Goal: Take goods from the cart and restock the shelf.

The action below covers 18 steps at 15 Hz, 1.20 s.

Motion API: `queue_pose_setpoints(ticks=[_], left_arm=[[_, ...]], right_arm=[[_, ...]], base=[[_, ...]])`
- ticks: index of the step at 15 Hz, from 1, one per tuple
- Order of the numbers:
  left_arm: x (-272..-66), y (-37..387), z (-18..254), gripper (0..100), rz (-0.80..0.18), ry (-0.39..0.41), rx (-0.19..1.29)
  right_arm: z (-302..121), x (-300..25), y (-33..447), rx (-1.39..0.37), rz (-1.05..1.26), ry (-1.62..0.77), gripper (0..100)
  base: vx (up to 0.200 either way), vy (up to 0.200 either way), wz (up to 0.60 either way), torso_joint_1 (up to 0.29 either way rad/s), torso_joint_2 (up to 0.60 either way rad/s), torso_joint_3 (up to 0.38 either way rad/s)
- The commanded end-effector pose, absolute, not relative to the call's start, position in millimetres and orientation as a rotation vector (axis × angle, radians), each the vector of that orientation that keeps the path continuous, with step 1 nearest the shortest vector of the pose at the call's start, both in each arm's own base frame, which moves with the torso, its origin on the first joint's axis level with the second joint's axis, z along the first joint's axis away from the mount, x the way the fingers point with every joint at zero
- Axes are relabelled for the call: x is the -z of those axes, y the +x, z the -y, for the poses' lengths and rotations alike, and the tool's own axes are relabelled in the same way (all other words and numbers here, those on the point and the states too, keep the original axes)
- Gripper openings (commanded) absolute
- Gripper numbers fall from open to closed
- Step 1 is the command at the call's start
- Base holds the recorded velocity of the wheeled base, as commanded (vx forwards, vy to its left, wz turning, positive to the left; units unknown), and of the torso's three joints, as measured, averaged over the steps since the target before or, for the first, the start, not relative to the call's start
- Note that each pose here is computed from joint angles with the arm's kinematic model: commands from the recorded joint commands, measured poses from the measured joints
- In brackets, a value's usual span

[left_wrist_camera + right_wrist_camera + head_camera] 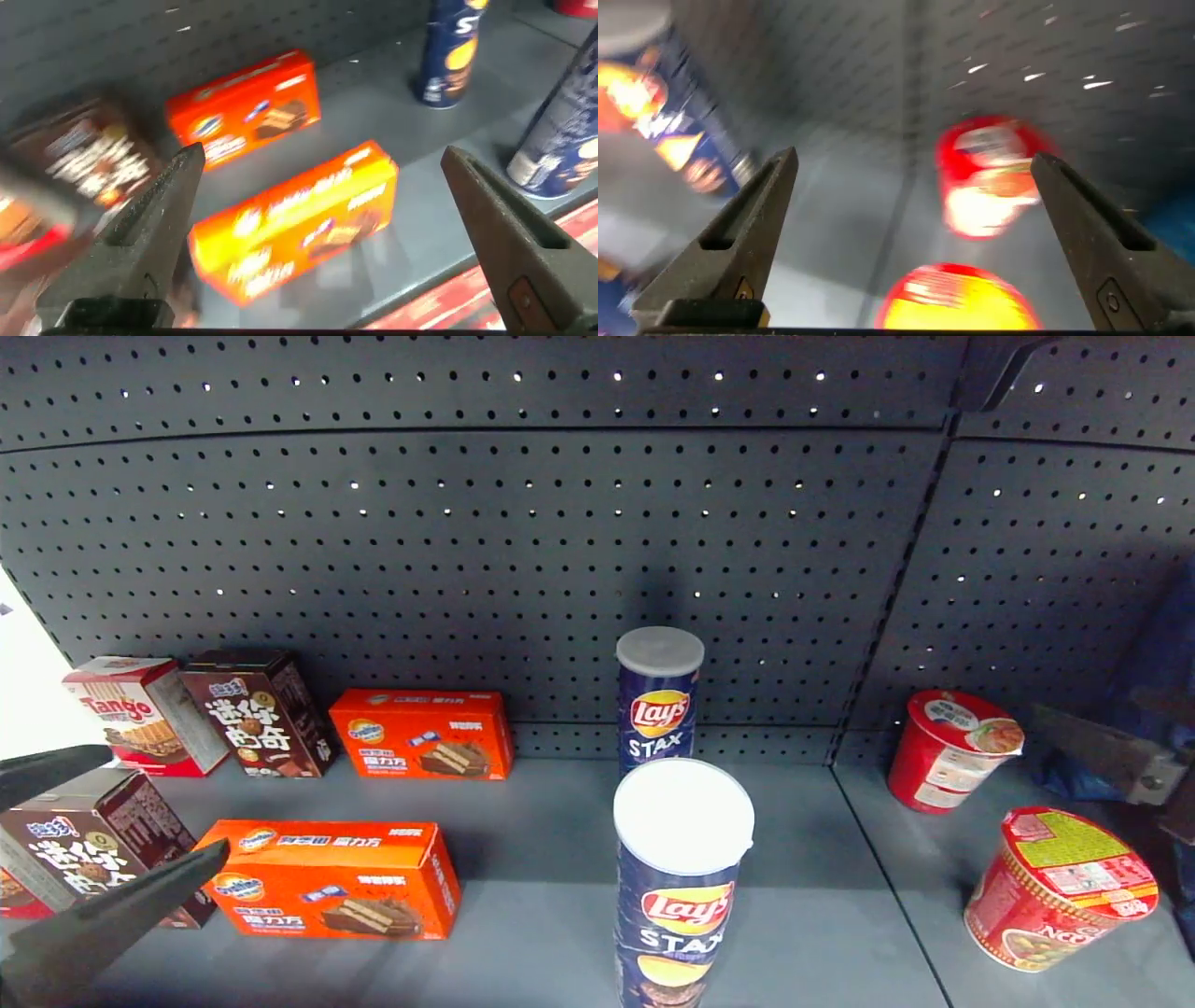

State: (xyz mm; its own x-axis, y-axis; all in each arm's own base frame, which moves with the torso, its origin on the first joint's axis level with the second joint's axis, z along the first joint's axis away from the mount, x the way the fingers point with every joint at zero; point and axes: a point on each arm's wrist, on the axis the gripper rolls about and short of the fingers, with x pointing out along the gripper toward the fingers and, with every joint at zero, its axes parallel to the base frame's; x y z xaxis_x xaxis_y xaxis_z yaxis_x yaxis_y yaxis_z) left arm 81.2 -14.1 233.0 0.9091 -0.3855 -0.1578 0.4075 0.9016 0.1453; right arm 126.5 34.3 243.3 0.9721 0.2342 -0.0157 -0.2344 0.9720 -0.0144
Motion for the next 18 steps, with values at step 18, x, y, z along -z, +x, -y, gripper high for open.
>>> queue_pose_setpoints(ticks=[18], left_arm=[[-105.7, -34.2, 2.2, 100, 0.059, 0.063, 0.112]], right_arm=[[2.5, -106.5, -31.6, 0.089, 0.059, -0.012, 100]], base=[[0.000, 0.000, 0.00, 0.000, 0.00, 0.000]])
